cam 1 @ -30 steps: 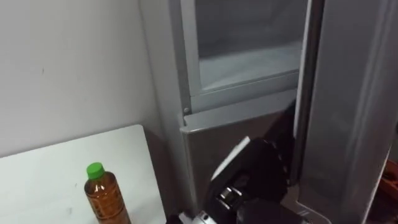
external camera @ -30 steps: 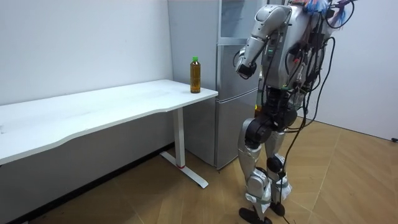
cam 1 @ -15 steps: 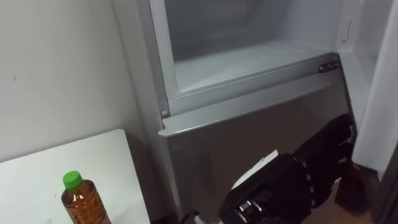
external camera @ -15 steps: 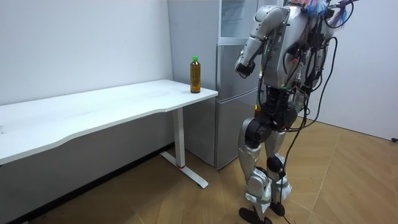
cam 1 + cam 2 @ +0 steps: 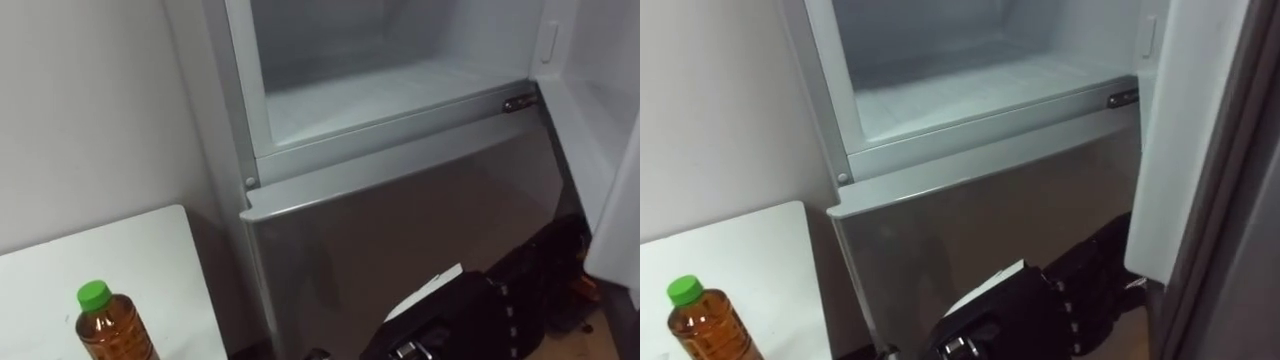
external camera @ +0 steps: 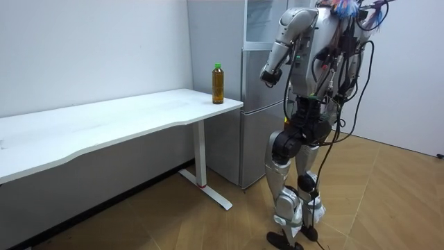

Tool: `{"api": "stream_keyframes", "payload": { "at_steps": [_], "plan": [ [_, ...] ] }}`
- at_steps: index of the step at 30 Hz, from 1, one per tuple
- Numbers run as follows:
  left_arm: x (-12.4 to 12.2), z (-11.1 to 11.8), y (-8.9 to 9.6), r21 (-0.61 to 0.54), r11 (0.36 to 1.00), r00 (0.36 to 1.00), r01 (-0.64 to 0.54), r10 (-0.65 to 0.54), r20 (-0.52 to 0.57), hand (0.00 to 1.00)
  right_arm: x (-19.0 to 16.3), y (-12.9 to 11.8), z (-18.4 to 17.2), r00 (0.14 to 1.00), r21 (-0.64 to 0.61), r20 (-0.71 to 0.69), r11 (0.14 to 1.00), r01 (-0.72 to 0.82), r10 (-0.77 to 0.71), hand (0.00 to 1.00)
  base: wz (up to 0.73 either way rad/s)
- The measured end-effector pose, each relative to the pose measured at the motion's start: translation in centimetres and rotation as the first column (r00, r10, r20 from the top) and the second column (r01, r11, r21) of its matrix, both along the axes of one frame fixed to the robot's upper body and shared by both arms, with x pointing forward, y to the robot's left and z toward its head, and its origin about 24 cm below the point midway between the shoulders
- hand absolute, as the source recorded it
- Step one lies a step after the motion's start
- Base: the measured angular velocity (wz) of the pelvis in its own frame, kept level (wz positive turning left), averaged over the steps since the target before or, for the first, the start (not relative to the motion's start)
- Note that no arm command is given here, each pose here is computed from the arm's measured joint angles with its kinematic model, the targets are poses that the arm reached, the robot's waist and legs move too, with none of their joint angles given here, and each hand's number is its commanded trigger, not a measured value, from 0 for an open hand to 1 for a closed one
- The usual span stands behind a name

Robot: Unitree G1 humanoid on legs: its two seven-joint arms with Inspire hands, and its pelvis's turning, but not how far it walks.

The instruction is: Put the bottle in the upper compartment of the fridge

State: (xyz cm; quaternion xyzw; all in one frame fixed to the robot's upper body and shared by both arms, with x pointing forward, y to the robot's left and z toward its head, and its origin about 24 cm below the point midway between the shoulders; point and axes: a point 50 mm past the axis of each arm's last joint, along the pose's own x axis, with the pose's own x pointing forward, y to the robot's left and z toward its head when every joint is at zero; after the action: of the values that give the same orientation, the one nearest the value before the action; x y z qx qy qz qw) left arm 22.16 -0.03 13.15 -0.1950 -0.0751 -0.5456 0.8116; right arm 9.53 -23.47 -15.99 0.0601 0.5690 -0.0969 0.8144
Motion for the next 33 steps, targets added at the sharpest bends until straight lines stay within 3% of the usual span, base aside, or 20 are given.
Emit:
{"api": "stream_keyframes", "payload": {
  "at_steps": [13, 25, 29, 33],
  "plan": [
    [0.0, 0.4, -0.2, 0.004, 1.0, 1.0, 0.007, -0.007, 0.03, 0.0, 0.2, 0.1, 0.0, 1.0, 0.032, 0.015, 0.999, -0.001, 0.001, 0.0, -0.07],
    [1.2, 2.8, -0.1, 0.135, 0.988, 0.964, -0.075, 0.037, 0.264, 0.0, -1.3, -1.2, 0.0, 0.993, 0.03, 0.007, 0.993, 0.114, -0.114, 0.0, -0.09],
    [1.6, 4.3, -0.4, 0.149, 0.986, 0.944, -0.072, 0.019, 0.329, 0.0, -1.6, -2.3, 0.2, 0.993, 0.002, 0.001, 0.993, 0.118, -0.118, 0.0, -0.05],
    [0.8, 9.3, -0.4, 0.008, 0.998, 0.868, -0.057, 0.046, 0.494, 0.0, -1.8, -2.5, 0.2, 0.993, -0.002, -0.006, 0.993, 0.118, -0.118, 0.0, -0.02]
  ]
}}
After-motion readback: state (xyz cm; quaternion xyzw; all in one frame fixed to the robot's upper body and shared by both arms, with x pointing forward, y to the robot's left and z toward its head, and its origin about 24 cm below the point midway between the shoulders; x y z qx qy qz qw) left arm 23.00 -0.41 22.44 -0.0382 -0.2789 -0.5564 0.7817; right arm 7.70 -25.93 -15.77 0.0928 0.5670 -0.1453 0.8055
